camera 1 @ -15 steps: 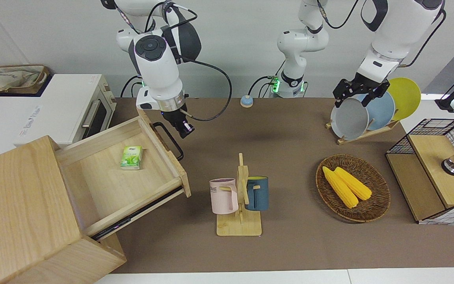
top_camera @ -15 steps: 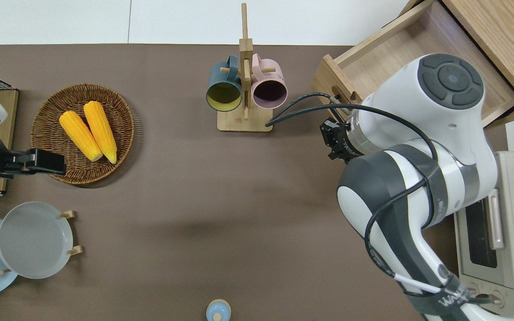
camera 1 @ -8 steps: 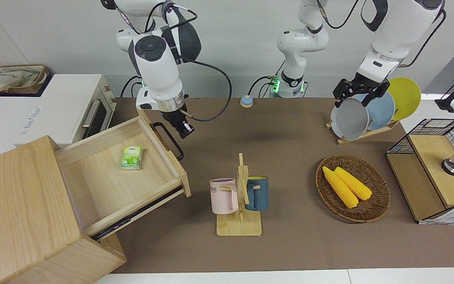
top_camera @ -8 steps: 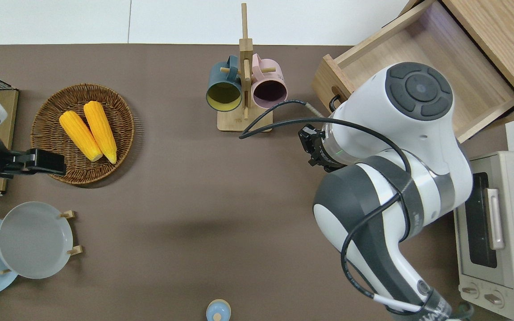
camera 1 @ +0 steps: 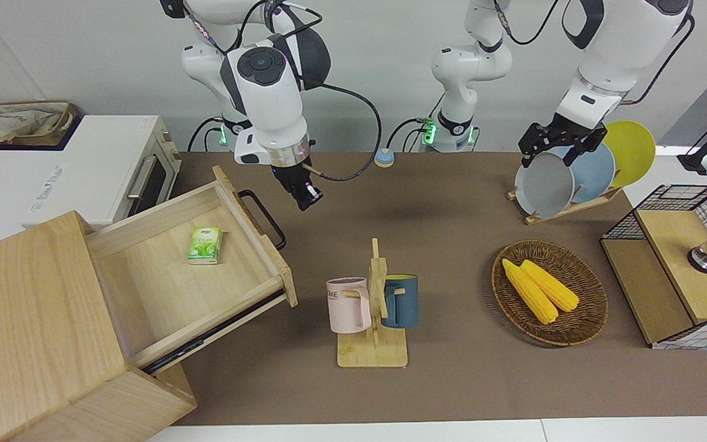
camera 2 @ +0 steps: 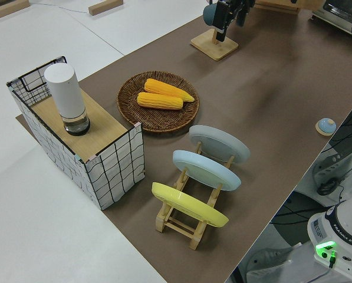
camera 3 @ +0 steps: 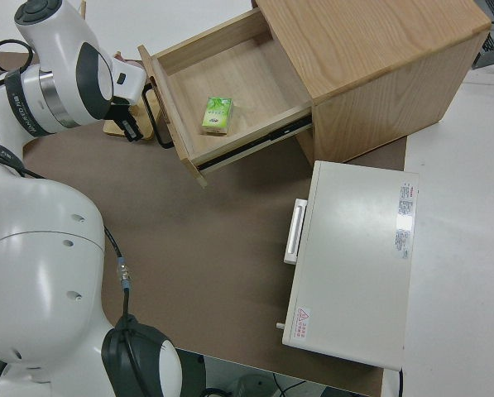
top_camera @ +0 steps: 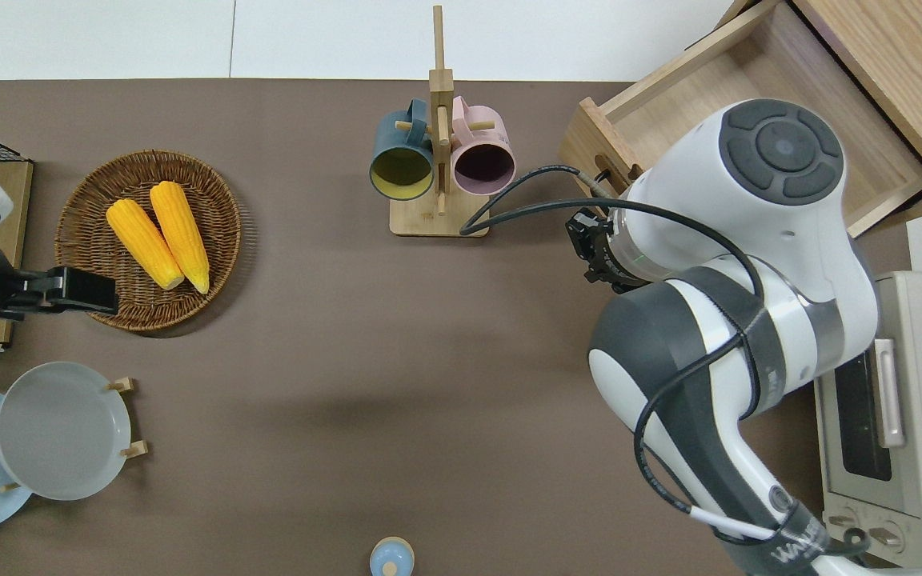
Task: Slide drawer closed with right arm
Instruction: 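Push the drawer front away from the robot with the right gripper, then keep pushing the drawer farther in until it sits flush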
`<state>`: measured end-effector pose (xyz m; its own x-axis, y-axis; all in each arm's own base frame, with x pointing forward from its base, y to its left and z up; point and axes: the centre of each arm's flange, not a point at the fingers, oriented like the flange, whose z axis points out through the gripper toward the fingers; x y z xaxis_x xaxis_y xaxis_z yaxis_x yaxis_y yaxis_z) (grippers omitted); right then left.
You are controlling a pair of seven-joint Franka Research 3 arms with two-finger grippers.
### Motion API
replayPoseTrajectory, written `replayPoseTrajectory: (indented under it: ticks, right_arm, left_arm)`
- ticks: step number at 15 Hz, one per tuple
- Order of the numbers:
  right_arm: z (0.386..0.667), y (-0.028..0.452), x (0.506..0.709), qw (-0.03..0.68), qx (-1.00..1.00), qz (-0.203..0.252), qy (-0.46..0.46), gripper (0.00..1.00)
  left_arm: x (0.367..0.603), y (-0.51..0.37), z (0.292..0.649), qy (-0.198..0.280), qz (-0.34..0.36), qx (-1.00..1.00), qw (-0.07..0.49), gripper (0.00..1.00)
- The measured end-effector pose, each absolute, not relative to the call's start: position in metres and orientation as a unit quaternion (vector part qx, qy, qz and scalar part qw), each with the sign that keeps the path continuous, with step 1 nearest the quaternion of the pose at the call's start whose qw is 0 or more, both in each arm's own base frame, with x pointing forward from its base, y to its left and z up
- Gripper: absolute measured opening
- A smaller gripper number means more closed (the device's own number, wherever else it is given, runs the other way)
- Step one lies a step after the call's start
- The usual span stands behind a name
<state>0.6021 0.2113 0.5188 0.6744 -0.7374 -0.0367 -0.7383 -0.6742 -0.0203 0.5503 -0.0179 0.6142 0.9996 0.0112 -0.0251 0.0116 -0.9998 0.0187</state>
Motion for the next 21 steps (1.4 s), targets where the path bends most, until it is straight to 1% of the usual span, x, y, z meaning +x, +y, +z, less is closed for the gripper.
replayPoseTrajectory:
  ticks: [8, 13, 19, 21]
  right_arm:
    - [0.518, 0.183, 0.612, 0.009, -0.925, 0.004, 0.379, 0.01]
    - [0.518, 0.151, 0.621, 0.004, -0.93, 0.0, 0.366, 0.01]
    - [0.519, 0.106, 0.635, 0.01, -0.919, -0.017, 0.394, 0.01]
    - [0.52, 0.093, 0.638, 0.015, -0.913, -0.015, 0.408, 0.01]
  left_arm:
    - [0.55, -0.018, 0.614, 0.006, -0.013, 1.0, 0.009, 0.99]
    - [0.55, -0.018, 0.614, 0.006, -0.013, 1.0, 0.009, 1.0]
    - [0.55, -0.018, 0.614, 0.006, -0.013, 1.0, 0.009, 1.0]
    - [0.55, -0.018, 0.614, 0.006, -0.013, 1.0, 0.009, 0.99]
